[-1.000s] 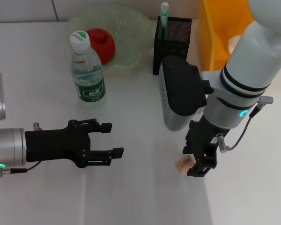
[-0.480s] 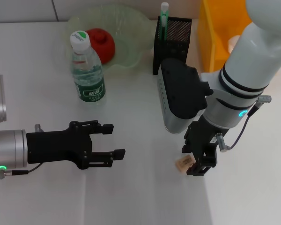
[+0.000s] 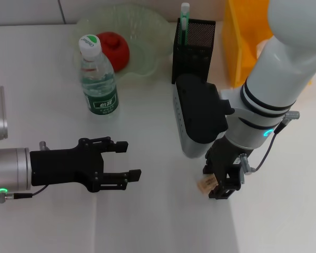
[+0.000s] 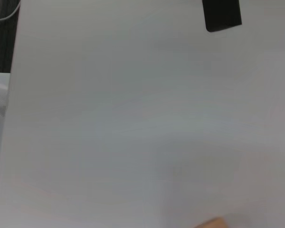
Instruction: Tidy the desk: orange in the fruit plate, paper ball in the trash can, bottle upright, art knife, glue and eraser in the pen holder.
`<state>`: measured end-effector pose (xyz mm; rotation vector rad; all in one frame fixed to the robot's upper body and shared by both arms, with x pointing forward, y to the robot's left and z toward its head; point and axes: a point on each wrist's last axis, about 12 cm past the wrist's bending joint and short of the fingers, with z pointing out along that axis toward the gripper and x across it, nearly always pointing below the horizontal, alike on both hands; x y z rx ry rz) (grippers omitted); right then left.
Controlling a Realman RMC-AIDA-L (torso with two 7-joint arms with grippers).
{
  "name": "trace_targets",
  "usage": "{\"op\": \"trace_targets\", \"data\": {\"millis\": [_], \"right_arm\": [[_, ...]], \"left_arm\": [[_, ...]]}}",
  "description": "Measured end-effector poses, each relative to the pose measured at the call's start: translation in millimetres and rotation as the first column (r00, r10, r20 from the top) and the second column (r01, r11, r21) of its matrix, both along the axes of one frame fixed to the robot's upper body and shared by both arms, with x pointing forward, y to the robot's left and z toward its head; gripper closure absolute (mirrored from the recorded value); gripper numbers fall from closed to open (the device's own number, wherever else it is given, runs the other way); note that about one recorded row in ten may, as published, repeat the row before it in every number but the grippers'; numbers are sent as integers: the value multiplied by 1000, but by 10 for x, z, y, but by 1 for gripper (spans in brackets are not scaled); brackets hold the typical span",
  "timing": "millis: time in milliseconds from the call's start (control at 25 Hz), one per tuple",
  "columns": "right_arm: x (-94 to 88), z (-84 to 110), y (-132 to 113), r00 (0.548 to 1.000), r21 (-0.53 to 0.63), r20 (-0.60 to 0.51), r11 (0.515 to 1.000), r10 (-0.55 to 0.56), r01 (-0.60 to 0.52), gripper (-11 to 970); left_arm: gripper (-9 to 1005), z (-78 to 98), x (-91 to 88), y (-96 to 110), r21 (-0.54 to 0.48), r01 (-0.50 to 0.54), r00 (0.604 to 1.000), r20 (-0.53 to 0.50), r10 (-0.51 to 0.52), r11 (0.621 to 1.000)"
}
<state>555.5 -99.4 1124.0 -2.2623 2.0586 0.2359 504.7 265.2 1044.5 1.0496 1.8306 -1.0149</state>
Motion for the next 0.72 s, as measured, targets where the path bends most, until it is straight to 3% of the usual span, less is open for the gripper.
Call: {"op": "trace_targets", "data": {"millis": [320,520,720], "right_arm": [[16,-32,16,1000,-2,5,1000,-25,25,516],[25,12,21,999,11,6,999,-44,44,601],[73,259,-42,996,83,18,993,-87,85,687]], "left_arm": [[194,-4,-2,-4,0,0,1000,1,0,1000],[192,-15,-20,28,4,-9,1000,-6,9,1000],[193,-10,-24,49,6,-12,1000,-6,12,1000]]}}
